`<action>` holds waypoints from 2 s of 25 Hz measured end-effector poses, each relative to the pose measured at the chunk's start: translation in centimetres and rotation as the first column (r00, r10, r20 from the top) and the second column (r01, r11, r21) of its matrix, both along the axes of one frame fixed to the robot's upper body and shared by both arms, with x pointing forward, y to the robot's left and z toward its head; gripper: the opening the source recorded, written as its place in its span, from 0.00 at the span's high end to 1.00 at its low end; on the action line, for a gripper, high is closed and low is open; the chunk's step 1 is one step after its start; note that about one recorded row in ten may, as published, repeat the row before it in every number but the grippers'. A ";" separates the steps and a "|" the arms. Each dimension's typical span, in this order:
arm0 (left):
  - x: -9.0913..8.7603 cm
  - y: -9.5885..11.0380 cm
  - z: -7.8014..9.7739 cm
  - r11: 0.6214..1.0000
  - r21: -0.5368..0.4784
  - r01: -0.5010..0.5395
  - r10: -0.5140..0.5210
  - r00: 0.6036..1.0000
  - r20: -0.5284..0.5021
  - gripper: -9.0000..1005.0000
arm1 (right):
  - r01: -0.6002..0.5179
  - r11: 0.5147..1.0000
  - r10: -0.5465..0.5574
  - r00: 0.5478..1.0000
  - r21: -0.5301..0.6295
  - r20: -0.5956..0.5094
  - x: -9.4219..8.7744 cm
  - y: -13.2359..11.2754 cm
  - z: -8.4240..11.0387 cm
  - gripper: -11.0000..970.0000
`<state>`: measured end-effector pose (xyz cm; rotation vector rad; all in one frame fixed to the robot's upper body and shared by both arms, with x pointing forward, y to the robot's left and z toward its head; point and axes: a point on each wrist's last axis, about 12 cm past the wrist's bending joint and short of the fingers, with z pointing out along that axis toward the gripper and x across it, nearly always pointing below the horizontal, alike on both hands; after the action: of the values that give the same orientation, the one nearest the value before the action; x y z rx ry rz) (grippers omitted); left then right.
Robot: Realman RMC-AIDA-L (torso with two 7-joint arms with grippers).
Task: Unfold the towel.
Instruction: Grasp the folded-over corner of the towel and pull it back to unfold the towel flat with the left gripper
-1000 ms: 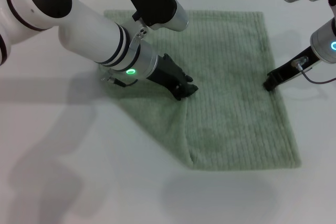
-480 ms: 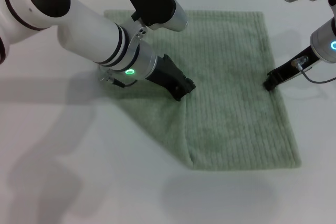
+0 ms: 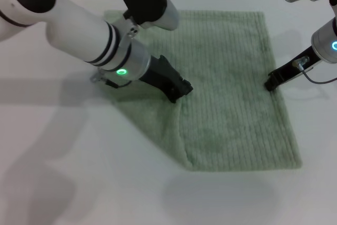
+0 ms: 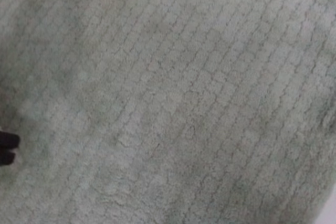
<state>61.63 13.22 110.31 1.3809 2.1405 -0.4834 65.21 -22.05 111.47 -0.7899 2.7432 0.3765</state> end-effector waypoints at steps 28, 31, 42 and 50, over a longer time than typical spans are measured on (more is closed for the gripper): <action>-2.0 5.3 2.2 1.000 -0.010 -0.019 0.019 1.000 -0.021 0.95 | -0.002 1.000 0.002 1.000 -0.010 -0.005 -0.1 -0.2 -0.2 0.99; -2.2 6.0 2.3 0.999 -0.016 -0.029 0.028 0.999 -0.027 0.95 | -0.002 1.000 0.002 1.000 -0.010 -0.005 -0.1 -0.1 -0.2 0.99; -3.1 7.4 3.2 0.999 -0.046 -0.012 0.011 1.000 -0.014 0.95 | -0.008 1.000 0.007 1.000 -0.011 -0.008 -0.1 0.0 -0.1 0.99; -4.2 8.5 3.3 0.999 -0.043 0.005 -0.007 0.999 -0.044 0.95 | -0.009 1.000 0.009 1.000 -0.013 -0.008 -0.1 0.0 0.0 0.99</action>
<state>57.41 21.76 113.57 1.3653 2.1493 -0.5640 65.13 -22.10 111.47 -0.8056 2.7530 0.3653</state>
